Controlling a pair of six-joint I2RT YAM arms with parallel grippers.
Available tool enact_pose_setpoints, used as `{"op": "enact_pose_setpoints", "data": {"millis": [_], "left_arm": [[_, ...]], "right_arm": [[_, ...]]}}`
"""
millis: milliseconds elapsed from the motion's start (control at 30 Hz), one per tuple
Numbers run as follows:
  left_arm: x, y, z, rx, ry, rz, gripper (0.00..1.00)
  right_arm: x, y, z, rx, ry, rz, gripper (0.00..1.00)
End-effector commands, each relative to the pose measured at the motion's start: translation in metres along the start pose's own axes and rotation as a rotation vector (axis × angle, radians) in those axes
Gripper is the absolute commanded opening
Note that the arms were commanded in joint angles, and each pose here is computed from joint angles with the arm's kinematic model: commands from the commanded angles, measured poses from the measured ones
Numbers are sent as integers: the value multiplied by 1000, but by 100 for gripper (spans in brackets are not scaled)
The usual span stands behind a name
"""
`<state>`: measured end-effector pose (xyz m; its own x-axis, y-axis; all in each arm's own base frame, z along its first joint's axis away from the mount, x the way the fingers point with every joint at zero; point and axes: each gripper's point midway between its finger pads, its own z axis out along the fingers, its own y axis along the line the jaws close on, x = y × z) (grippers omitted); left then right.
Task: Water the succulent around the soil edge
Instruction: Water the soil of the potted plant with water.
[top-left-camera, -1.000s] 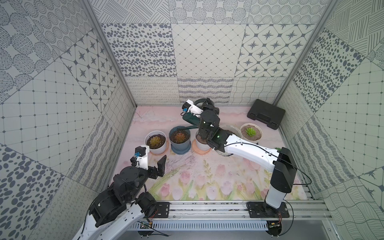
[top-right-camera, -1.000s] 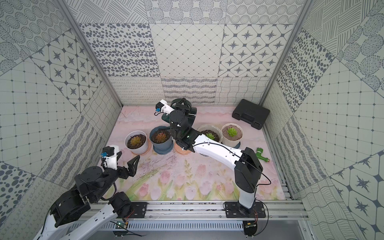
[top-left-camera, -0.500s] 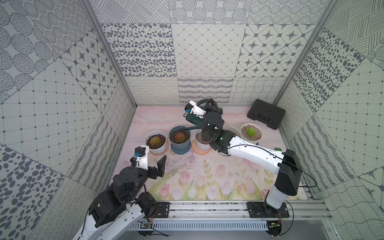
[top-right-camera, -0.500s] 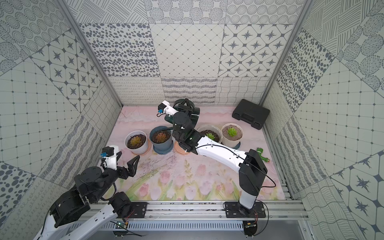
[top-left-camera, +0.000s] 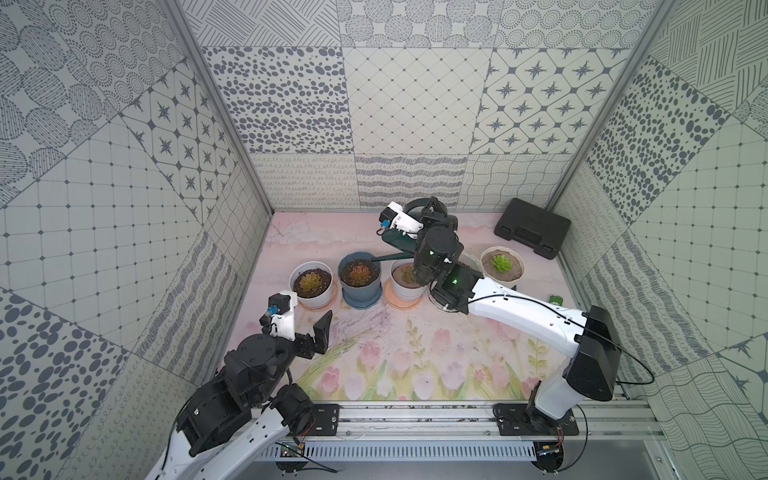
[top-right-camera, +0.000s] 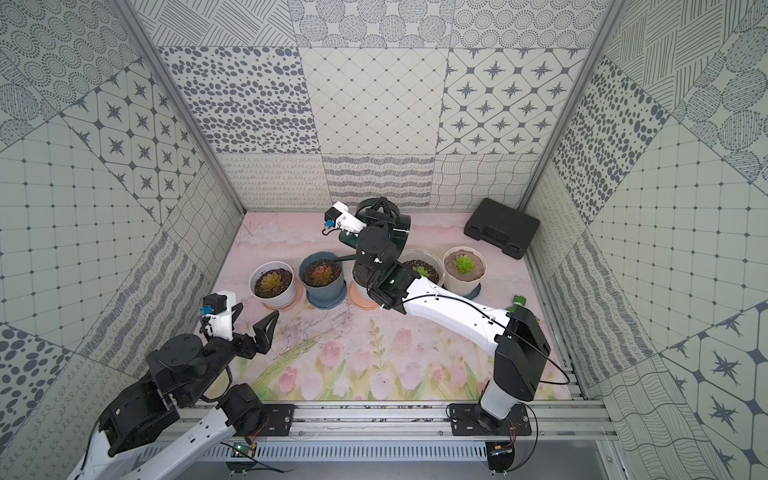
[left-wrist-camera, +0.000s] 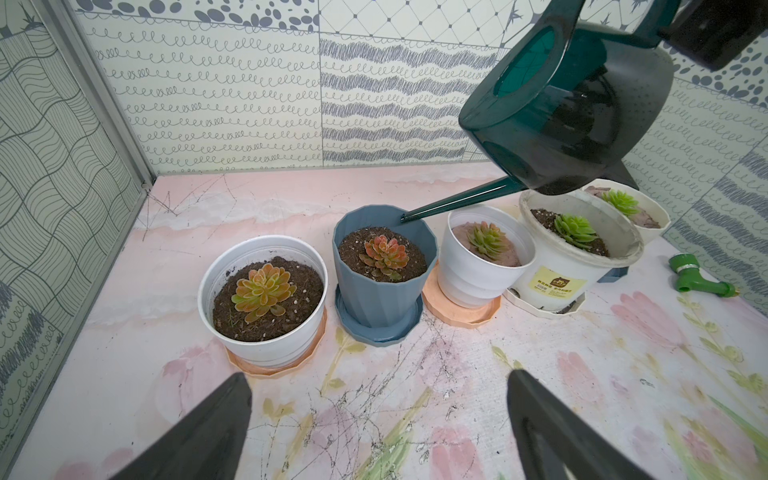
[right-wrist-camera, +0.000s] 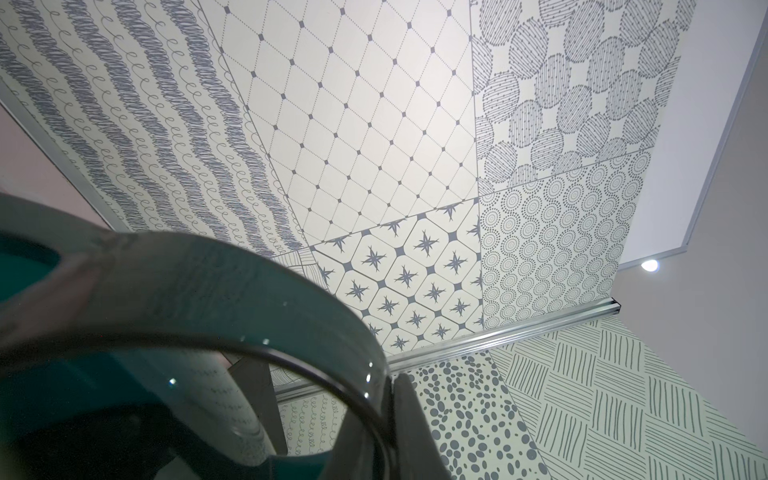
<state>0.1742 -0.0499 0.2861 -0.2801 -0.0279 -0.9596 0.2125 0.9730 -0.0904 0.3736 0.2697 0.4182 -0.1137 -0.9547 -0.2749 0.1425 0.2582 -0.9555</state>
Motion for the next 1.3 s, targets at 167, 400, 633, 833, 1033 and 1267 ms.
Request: {"op": "enact_pose_setpoints", "data": {"millis": [167, 400, 633, 833, 1033, 1267], "left_arm": [[-4, -2, -1, 15, -19, -10, 99], [-4, -2, -1, 14, -24, -14, 99], [-4, -2, -2, 17, -26, -16, 99], [-5, -8, -2, 50, -34, -15, 99], [-3, -42, -2, 235, -10, 3, 99], [4, -82, -8, 460, 45, 33, 99]], "right_arm": [[10, -32, -16, 40, -8, 45, 0], [12, -31, -26, 23, -20, 33, 0], [12, -34, -36, 15, -37, 32, 0], [6, -37, -49, 3, -65, 33, 0], [2, -38, -53, -1, -75, 40, 0], [1, -39, -54, -7, -81, 50, 0]]}}
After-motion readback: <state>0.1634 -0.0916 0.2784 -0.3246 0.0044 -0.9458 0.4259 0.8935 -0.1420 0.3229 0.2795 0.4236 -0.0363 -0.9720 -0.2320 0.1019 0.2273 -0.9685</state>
